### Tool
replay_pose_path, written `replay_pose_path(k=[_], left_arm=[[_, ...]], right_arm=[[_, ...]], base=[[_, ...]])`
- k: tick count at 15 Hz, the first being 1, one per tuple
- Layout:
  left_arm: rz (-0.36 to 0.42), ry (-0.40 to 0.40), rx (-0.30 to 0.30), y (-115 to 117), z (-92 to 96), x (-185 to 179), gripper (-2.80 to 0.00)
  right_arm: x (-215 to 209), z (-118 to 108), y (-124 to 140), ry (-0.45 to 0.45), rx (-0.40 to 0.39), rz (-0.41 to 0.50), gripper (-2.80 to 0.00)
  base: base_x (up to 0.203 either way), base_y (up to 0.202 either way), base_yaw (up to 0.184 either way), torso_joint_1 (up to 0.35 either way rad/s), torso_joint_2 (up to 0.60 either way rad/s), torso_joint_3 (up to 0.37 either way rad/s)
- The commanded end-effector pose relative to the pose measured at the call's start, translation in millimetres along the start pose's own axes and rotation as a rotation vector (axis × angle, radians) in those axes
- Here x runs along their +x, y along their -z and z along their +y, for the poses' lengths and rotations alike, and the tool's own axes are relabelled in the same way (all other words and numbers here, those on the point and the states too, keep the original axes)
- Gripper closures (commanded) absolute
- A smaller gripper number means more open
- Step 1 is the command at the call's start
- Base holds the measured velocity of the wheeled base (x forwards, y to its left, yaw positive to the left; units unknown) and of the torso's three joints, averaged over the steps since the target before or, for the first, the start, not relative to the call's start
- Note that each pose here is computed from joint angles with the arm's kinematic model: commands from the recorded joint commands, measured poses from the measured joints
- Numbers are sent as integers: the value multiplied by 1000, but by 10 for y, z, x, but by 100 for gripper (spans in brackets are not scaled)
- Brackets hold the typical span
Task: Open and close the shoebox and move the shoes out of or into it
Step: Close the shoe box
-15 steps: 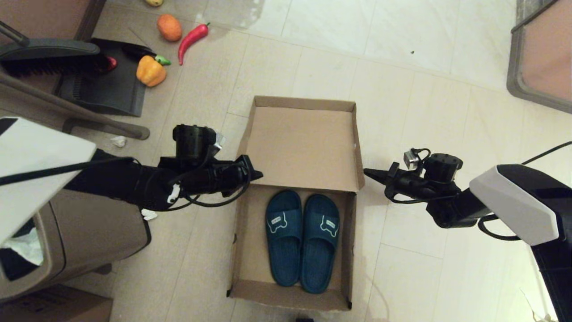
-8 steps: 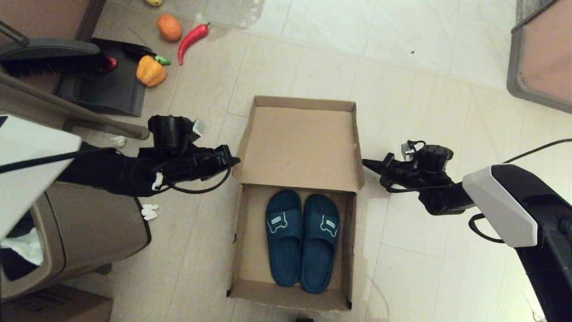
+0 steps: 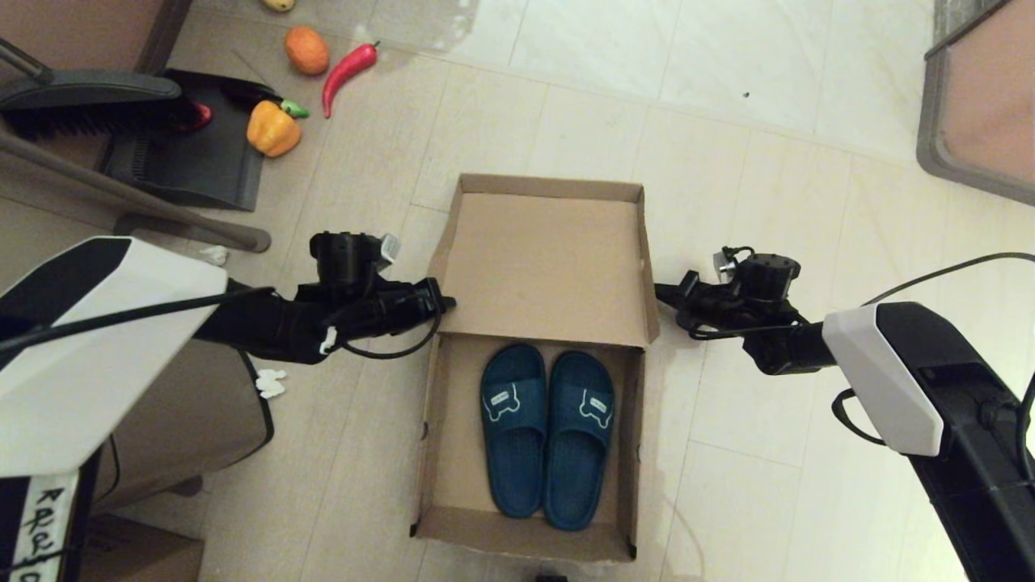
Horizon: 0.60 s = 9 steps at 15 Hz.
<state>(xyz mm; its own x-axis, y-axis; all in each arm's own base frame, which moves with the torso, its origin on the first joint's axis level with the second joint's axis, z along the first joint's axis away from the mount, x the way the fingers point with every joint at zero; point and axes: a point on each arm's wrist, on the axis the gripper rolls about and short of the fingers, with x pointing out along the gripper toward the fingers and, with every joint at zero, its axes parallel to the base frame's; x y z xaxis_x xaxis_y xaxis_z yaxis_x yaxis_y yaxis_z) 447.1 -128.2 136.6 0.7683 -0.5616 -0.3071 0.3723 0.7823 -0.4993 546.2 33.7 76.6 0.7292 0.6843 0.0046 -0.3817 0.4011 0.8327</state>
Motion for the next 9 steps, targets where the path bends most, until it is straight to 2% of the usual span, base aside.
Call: replay_pose_path(k=[1,9], left_arm=[[19,5,-4,70,-12,48,0],[50,63,5,186,-319,118,0]], right_arm=[[4,7,0,-8,3,4,0],[-45,74,-85,-17,1,-10,0]], base=[[0,0,0,0,0,0],[0,0,0,0,0,0]])
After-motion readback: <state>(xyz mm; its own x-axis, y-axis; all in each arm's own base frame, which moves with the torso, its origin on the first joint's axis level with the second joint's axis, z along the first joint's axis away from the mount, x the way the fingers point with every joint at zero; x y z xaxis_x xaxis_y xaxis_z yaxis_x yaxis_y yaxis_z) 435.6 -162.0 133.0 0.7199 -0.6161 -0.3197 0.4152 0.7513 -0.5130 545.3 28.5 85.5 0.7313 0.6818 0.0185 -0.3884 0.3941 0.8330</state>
